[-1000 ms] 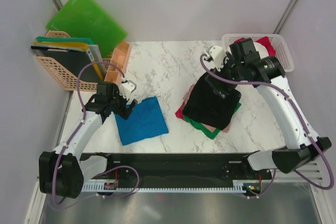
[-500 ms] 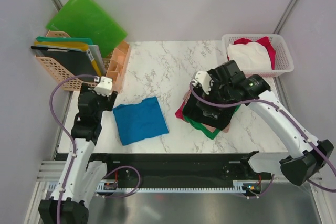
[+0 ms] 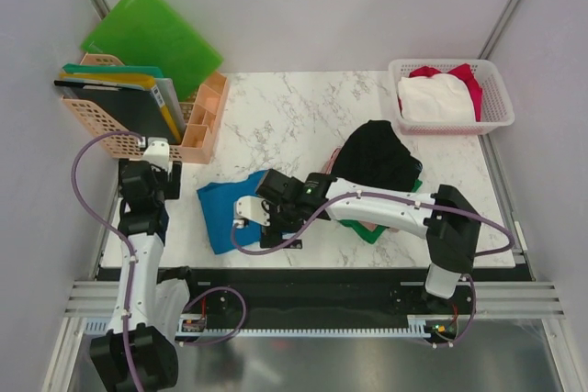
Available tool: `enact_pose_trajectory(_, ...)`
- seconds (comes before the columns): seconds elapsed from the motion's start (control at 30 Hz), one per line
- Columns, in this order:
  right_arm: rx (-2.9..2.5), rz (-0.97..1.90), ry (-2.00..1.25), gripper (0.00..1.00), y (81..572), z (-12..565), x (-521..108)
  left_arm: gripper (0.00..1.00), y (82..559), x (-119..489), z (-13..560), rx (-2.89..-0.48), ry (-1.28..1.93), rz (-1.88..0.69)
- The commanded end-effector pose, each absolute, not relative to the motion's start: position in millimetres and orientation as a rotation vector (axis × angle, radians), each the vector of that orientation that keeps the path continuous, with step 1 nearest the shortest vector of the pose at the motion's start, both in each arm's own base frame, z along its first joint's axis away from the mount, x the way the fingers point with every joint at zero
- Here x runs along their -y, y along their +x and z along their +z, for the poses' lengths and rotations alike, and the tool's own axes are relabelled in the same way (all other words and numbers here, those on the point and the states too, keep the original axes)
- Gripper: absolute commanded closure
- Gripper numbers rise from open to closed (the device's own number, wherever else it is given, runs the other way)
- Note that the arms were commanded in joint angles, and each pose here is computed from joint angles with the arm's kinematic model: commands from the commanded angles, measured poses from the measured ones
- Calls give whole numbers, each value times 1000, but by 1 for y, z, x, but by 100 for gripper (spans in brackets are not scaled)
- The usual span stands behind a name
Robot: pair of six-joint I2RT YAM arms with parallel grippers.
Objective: Fold and stack the t-shirts
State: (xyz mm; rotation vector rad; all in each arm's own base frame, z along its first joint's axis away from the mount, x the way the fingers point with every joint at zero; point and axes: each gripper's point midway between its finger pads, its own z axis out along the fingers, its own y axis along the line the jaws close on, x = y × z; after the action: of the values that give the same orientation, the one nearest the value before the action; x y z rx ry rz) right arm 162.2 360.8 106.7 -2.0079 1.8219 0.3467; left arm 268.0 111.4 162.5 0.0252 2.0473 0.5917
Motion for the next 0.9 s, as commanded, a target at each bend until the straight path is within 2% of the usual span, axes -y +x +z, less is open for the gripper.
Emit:
enact_pose_trajectory(0.0,-1785,396,-1852,2,179,131,-403,0,273,-81,158,-2094,139,392)
enact_pose_trajectory(0.03,-1797,406,-1838,2,181,131,-402,0,276,-60,159,-2093,236,270)
enact_pose_trajectory(0.1,-1819,460,-1812,2,181,135,-401,0,257,-35,135,-2236,377,99)
enact_pose_trajectory(0.13,-1842,486,-1793,2,186,136,-397,0,252,-10,145,-2226,472,-64)
enact_pose_trajectory(0.2,-1852,583,-1799,2,180,140,-393,0,228,8,133,-2339,556,-236)
enact_pose_trajectory(0.23,-1875,610,-1784,2,185,140,-388,0,226,20,142,-2310,606,-325)
enact_pose_trajectory(0.37,-1955,775,-1708,2,196,145,-372,0,211,31,147,-2340,668,-551)
enact_pose_trajectory(0.4,-1962,796,-1698,2,199,146,-369,0,195,38,142,-2411,659,-672)
enact_pose_trajectory(0.53,-1990,744,-1674,2,212,140,-352,0,190,33,126,-2538,544,-1047)
enact_pose_trajectory(0.67,-1996,697,-1666,2,213,136,-344,0,196,17,130,-2483,448,-1174)
enact_pose_trajectory(0.87,-2042,686,-1595,2,240,126,-352,0,200,11,127,-2532,368,-1141)
